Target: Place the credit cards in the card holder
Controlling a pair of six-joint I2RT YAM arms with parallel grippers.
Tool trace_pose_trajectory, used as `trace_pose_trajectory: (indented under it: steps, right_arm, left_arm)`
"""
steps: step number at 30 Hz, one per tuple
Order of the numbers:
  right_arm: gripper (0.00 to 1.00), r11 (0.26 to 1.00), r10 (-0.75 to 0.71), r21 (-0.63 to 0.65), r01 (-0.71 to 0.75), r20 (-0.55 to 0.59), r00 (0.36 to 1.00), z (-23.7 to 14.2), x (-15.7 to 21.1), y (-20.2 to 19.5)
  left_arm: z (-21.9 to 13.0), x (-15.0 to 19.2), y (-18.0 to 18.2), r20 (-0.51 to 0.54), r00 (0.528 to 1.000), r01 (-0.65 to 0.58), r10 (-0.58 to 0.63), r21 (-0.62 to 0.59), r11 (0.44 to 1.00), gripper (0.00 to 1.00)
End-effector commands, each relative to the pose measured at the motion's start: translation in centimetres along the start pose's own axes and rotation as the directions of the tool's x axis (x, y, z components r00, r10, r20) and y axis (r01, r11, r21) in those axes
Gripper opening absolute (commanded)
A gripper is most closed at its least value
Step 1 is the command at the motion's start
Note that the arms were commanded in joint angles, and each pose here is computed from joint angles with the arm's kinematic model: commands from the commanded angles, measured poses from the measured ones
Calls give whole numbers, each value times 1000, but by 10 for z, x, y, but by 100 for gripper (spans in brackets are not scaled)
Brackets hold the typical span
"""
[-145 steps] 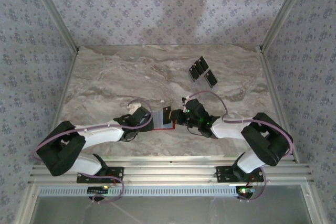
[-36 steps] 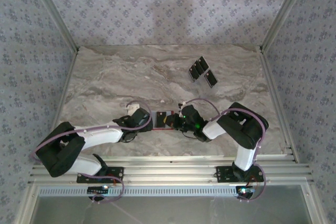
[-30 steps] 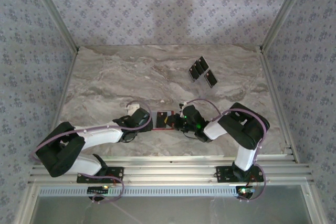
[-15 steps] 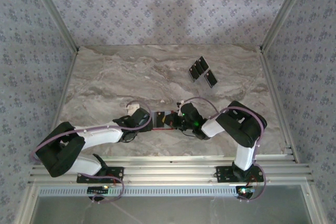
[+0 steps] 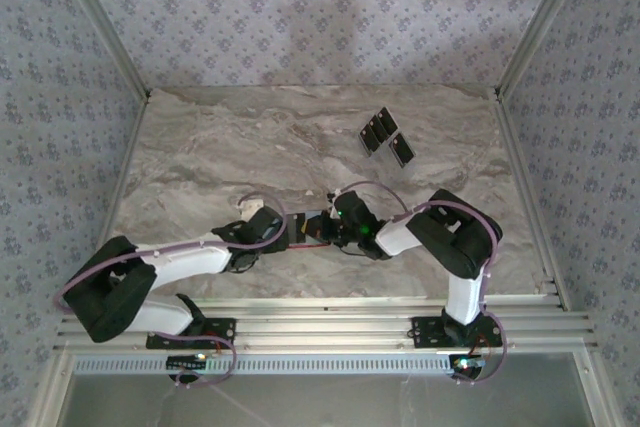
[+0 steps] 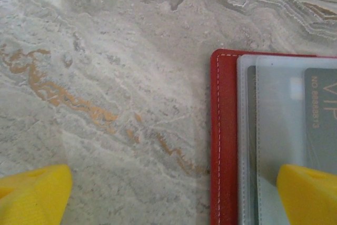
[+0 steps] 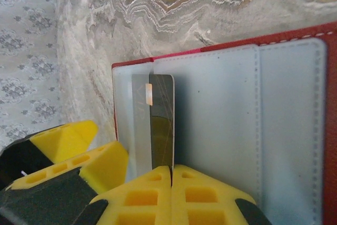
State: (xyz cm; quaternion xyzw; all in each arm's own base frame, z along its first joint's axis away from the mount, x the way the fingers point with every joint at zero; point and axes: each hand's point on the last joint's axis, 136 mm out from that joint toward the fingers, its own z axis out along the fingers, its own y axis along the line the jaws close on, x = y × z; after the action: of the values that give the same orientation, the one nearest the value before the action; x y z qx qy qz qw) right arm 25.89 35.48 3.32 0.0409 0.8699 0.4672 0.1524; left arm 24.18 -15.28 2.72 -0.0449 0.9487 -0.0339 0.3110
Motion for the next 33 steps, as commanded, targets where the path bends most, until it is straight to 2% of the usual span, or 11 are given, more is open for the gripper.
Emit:
trace_pose_trajectory:
  steps: [1, 3, 5, 9, 13, 18, 20, 31, 33]
  right_arm:
    - [17, 994, -36, 100, 43, -71, 997, -7, 8, -10]
    - [32, 990, -67, 118, 77, -89, 994, -12, 4, -3]
    - [40, 985, -98, 131, 112, -112, 989, -16, 1, 5]
    - [43, 966, -154, 187, 180, -149, 977, -25, -7, 14]
    - [38, 933, -179, 277, 230, -196, 964, -27, -14, 8]
    - [18, 894, -202, 345, 287, -262, 944, -20, -16, -2]
    - [14, 880, -213, 362, 307, -277, 937, -16, -16, -5]
    - [11, 841, -223, 406, 357, -341, 913, -3, -9, -21]
    - [11, 849, -242, 384, 364, -330, 913, 4, -16, -7]
  left_arm:
    - [-10, -3, 13, -12, 1000, -10, 10, -38, 999, 100]
    - [-14, -10, 14, -7, 1000, 10, -10, -34, 999, 100]
    - [-16, -15, 18, -11, 1000, 24, -24, -33, 999, 100]
    - [-18, -20, 31, -16, 999, 41, -42, -64, 997, 100]
    - [-16, -15, 47, -38, 998, 49, -54, -113, 992, 100]
    - [-11, -7, 61, -64, 995, 60, -70, -156, 986, 100]
    - [-9, -6, 63, -68, 995, 66, -78, -164, 984, 100]
    - [6, 3, 59, -119, 990, 52, -74, -173, 983, 100]
    - [8, 4, 56, -125, 990, 51, -73, -166, 985, 100]
